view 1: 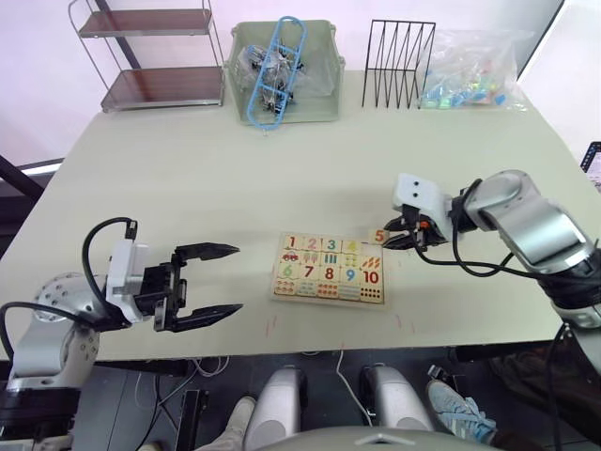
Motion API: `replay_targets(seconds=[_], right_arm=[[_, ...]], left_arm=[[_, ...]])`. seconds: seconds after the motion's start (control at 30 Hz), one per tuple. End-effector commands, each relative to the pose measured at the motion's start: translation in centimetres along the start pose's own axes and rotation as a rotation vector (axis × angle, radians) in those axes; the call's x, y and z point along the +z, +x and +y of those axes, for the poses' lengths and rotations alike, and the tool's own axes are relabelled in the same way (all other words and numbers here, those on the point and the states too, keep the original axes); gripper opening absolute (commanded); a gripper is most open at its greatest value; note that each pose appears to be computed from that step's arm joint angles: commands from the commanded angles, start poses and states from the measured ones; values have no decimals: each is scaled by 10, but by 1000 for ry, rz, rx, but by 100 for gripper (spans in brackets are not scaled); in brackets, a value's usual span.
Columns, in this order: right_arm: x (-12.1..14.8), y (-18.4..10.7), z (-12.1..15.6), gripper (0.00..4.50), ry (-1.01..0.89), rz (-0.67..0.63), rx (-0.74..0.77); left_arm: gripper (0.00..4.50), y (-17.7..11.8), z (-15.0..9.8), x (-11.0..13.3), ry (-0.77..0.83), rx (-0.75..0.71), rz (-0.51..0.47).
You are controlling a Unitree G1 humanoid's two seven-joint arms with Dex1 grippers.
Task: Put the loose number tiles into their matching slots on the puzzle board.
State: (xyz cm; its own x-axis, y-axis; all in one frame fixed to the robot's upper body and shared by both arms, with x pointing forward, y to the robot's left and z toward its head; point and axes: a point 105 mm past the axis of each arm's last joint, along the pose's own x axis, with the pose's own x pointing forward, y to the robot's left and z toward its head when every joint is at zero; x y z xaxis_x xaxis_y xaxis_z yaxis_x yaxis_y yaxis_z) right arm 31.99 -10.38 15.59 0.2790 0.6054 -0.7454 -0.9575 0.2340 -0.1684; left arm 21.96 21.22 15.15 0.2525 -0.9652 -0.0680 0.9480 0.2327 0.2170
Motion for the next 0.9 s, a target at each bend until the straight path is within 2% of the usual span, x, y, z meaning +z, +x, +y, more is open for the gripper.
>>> replay_targets(seconds=[0.03, 0.33, 0.9], right_arm=[[7, -2, -1, 86, 2, 30, -11], [4, 9, -5, 86, 38, 136, -14], [5, 24, -10, 86, 8, 160, -1]], left_arm=[[450, -5, 0, 5, 44, 26, 12], [450, -14, -1, 1, 39, 87, 5], [450, -21, -2, -2, 42, 104, 4]])
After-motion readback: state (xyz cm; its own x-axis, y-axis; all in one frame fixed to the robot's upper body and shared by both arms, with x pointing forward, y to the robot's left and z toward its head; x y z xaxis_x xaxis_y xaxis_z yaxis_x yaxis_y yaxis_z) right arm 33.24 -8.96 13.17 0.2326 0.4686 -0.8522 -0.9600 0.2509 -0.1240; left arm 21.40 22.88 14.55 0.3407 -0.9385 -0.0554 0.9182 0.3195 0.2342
